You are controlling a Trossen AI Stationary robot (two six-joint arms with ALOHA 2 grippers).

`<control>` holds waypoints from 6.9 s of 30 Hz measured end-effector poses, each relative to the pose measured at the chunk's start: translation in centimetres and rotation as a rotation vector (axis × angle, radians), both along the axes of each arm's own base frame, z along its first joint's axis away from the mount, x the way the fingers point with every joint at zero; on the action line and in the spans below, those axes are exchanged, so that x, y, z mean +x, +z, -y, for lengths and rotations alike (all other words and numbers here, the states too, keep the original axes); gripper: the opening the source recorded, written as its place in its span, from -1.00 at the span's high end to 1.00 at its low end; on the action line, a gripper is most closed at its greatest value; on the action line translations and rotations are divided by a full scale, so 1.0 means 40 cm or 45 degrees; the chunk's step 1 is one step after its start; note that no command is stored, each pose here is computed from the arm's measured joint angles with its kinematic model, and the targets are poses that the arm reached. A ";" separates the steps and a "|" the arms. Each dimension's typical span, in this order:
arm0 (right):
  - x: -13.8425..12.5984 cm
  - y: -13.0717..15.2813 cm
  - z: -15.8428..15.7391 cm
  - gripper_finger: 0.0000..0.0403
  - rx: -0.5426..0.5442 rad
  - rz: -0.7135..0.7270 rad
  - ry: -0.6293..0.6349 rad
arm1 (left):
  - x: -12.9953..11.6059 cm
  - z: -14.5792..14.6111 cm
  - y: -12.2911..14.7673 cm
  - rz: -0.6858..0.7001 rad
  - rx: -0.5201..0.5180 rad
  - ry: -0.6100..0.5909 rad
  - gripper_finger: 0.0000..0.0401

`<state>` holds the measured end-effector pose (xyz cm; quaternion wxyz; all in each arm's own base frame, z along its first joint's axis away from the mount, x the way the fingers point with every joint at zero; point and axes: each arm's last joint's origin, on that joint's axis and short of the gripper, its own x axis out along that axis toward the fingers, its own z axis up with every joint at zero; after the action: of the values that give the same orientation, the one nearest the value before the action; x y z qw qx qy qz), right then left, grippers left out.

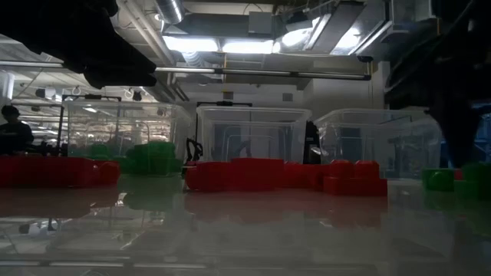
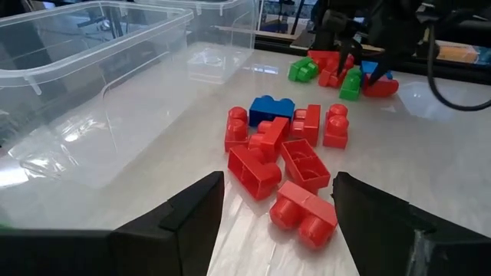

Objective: Sort blocks
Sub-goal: Put the green game piece into the left transparent bin

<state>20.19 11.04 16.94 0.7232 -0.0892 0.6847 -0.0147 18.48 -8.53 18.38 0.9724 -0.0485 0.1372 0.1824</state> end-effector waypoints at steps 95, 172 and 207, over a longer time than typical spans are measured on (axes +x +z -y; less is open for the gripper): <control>0.780 0.225 0.650 -0.46 -0.516 1.598 0.260 | -0.005 0.006 -0.011 -0.020 -0.079 -0.010 -0.15; -0.142 -0.077 0.245 -0.34 -0.075 0.187 -0.610 | 0.128 -0.060 -0.015 -0.106 -0.016 -0.068 -0.15; 0.164 0.235 0.256 0.13 -0.292 1.346 -0.036 | 0.080 -0.061 0.018 -0.153 -0.018 -0.087 -0.15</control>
<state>26.75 0.79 26.33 0.9545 -0.1386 0.2228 -0.1420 21.70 -6.09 19.11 0.9677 -0.0395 0.1983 0.1506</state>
